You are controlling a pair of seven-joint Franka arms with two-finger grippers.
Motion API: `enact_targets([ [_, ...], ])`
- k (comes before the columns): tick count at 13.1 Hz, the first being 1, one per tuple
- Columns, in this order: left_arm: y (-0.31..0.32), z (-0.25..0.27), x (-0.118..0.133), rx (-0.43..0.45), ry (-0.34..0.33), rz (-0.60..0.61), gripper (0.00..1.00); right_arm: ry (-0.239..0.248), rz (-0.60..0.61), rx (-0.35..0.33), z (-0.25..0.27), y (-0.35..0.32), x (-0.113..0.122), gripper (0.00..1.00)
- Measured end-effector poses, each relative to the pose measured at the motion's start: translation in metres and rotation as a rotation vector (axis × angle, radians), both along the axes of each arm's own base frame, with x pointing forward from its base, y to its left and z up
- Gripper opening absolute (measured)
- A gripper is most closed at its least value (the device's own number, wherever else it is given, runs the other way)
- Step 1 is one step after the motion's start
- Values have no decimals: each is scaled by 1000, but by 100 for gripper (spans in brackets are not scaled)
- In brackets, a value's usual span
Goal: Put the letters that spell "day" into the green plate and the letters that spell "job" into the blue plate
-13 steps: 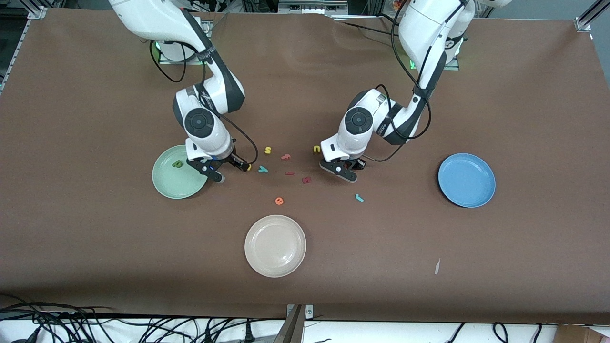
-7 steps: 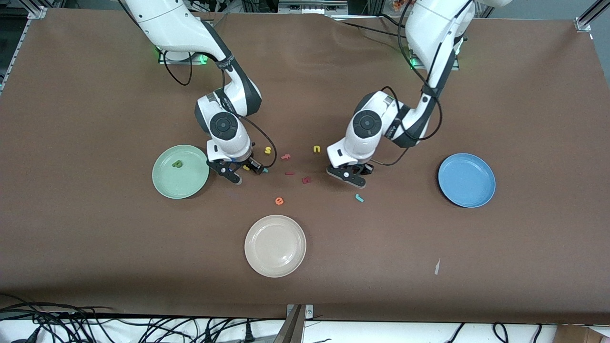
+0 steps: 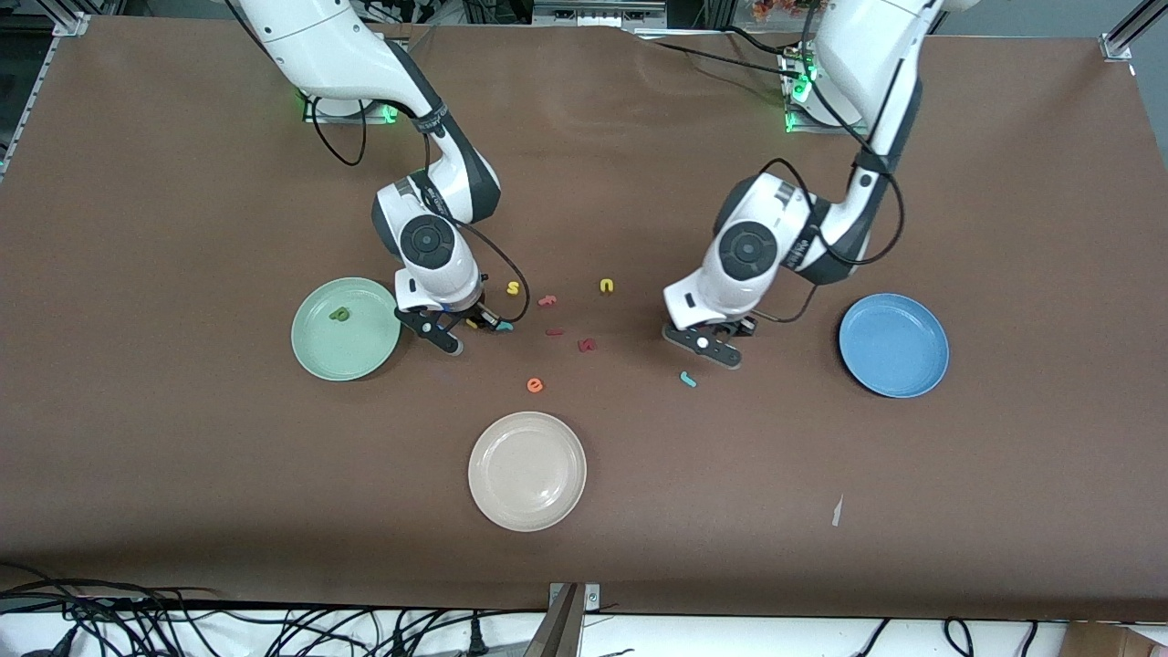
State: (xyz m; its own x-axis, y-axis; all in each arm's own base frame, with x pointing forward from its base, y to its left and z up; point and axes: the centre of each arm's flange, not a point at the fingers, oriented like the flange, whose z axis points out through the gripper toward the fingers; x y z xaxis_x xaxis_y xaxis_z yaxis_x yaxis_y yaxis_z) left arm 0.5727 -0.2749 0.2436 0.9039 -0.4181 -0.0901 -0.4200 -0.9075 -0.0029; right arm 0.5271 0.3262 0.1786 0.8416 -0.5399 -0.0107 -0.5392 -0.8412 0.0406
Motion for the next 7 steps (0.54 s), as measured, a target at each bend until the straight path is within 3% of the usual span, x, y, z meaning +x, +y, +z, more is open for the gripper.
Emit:
enact_targets([
  [4, 121, 39, 36, -5, 32, 43, 28, 33, 111, -47, 25, -36, 21, 28],
  [7, 200, 23, 35, -13, 91, 23, 28, 63, 210, -83, 55, -95, 44, 28],
])
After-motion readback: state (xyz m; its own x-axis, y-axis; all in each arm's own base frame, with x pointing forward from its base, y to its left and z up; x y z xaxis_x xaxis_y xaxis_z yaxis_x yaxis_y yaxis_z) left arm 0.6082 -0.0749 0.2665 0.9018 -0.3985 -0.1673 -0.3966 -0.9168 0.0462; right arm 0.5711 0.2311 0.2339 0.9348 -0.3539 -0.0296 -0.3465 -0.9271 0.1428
